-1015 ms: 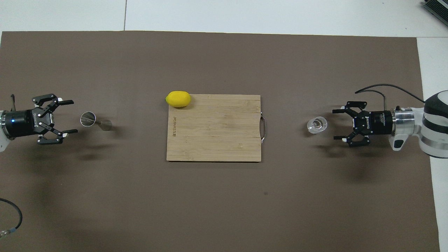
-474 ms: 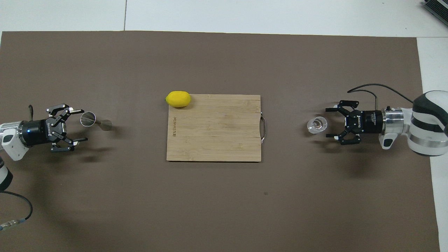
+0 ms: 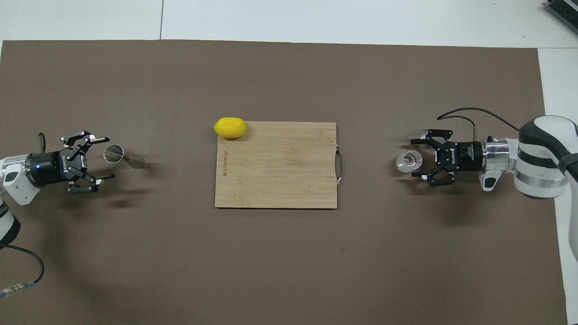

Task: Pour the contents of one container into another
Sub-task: 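Grip the glass with the right gripper while the left gripper nears the cup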

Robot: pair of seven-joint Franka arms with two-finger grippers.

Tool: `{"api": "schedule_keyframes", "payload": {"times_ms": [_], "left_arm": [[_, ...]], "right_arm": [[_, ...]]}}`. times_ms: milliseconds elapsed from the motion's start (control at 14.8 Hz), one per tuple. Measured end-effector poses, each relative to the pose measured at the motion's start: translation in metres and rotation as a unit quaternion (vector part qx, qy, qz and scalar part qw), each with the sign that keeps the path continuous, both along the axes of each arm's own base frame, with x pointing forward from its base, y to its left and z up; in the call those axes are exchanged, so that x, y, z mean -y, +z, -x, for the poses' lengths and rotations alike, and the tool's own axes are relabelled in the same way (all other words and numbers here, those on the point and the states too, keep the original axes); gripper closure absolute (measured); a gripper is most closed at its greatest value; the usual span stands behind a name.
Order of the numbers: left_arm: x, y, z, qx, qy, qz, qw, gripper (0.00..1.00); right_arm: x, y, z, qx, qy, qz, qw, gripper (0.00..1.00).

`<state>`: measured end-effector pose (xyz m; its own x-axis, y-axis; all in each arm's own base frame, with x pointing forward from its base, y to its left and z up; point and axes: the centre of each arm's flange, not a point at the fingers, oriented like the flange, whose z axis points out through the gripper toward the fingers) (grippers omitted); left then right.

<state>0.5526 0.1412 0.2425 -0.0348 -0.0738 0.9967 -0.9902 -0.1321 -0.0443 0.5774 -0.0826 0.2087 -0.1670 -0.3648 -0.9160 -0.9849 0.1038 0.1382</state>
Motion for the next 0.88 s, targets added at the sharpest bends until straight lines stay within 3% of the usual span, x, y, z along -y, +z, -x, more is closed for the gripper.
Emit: {"api": "schedule_keyframes", "payload": {"times_ms": [879], "left_arm": [[0.023,0.001,-0.005,0.002,-0.014,0.009,1.000,0.02]], "right_arm": [[-0.009,0.000,-0.005,0.004,0.009,0.001,1.000,0.00]]}}
